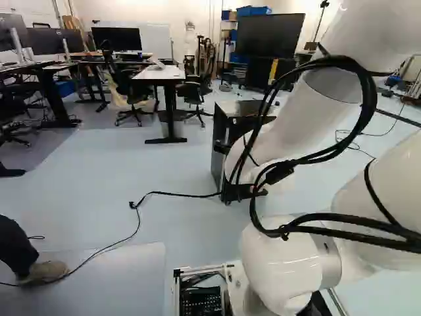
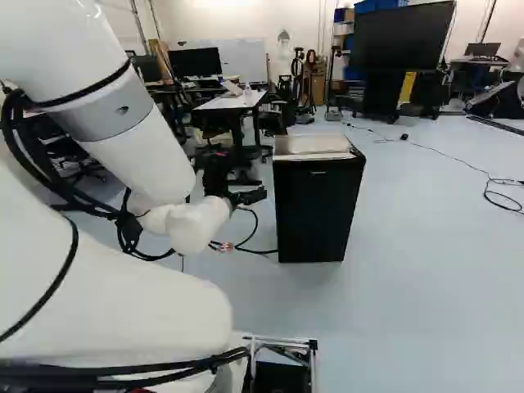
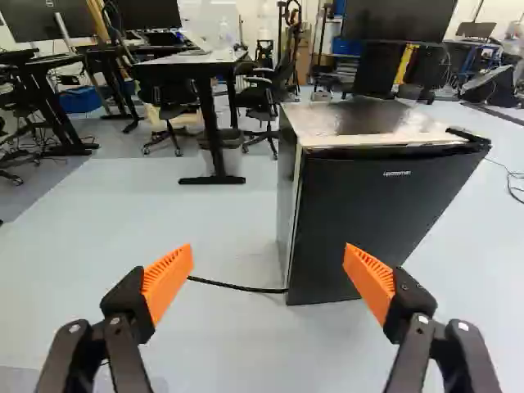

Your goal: Open the fridge door

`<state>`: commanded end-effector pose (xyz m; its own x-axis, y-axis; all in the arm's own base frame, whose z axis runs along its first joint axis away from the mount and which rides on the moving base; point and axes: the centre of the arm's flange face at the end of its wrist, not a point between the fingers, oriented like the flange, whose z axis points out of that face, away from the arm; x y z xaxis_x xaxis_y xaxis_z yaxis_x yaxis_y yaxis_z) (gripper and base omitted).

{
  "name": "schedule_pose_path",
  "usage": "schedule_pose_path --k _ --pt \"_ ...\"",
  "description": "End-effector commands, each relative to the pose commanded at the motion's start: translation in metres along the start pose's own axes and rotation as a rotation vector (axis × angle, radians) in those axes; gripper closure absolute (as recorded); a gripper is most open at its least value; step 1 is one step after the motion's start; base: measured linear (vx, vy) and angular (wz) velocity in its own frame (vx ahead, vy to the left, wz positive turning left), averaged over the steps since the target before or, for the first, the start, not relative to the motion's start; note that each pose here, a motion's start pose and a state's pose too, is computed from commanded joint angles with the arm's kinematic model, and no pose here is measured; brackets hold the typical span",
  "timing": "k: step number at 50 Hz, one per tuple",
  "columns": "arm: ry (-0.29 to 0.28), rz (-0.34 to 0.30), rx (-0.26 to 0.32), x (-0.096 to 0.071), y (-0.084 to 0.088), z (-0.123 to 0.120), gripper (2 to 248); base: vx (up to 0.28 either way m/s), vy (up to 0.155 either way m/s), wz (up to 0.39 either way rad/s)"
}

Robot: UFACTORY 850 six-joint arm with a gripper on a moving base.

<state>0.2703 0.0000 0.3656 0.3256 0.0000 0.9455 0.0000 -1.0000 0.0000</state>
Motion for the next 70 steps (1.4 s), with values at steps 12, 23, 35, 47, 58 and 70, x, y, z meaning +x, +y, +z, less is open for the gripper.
schedule_pose_path --k 12,23,35,47,58,70 --pt "0.000 0.000 0.000 0.000 0.000 0.000 3 0.000 0.000 0.000" --pt "-0.003 0.000 0.000 0.003 0.000 0.005 3 0.000 0.000 0.000" --pt "-0.006 0.000 0.000 0.006 0.000 0.013 3 0.000 0.000 0.000" --pt "-0.010 0.000 0.000 0.011 0.000 0.022 3 0.000 0.000 0.000" --pt "-0.013 0.000 0.000 0.015 0.000 0.030 3 0.000 0.000 0.000" --pt "-0.017 0.000 0.000 0.021 0.000 0.045 3 0.000 0.000 0.000"
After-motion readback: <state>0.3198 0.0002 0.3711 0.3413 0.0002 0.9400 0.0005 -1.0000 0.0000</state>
